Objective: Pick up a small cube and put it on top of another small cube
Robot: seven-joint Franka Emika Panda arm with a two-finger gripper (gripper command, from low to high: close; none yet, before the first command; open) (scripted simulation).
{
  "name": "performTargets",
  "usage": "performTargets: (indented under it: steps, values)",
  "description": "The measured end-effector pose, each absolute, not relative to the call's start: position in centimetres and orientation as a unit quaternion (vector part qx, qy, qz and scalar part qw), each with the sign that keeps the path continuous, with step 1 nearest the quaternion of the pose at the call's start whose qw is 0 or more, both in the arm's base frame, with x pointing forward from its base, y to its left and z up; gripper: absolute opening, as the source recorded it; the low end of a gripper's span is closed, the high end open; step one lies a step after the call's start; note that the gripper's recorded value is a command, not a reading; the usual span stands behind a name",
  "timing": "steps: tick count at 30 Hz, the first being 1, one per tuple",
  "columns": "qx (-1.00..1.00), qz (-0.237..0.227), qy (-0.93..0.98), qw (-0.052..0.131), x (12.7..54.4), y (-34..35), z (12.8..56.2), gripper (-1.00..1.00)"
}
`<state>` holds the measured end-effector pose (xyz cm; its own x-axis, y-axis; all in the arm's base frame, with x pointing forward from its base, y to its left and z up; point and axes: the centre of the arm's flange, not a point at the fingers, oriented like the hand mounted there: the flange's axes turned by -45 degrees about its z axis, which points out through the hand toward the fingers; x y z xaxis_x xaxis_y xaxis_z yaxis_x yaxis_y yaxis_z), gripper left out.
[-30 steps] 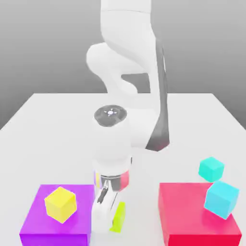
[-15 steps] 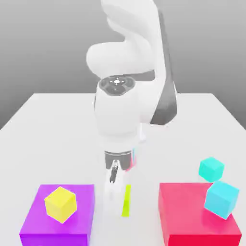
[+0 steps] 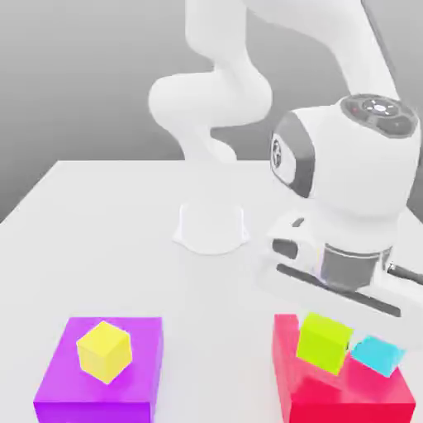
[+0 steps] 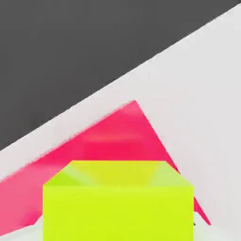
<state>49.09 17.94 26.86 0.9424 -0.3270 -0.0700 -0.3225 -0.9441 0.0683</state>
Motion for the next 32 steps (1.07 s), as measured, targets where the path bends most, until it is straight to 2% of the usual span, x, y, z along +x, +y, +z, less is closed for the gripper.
performTargets:
  steps: [3, 8, 11, 17, 24, 32]
  values:
    - [0.997, -0.044, -0.047, 0.035, 46.4, 22.1, 27.3, -1.0]
    - [0.982, -0.031, 0.18, 0.04, 36.0, 30.2, 27.6, -1.0]
    - [0.976, -0.021, 0.213, 0.031, 31.3, 31.1, 27.0, -1.0]
    - [0.978, -0.004, 0.208, 0.004, 24.4, 29.4, 25.6, -1.0]
    - [0.977, -0.032, 0.212, -0.011, 22.6, 29.7, 21.9, -1.0]
    - [0.978, -0.015, 0.207, -0.004, 23.1, 29.2, 18.9, -1.0]
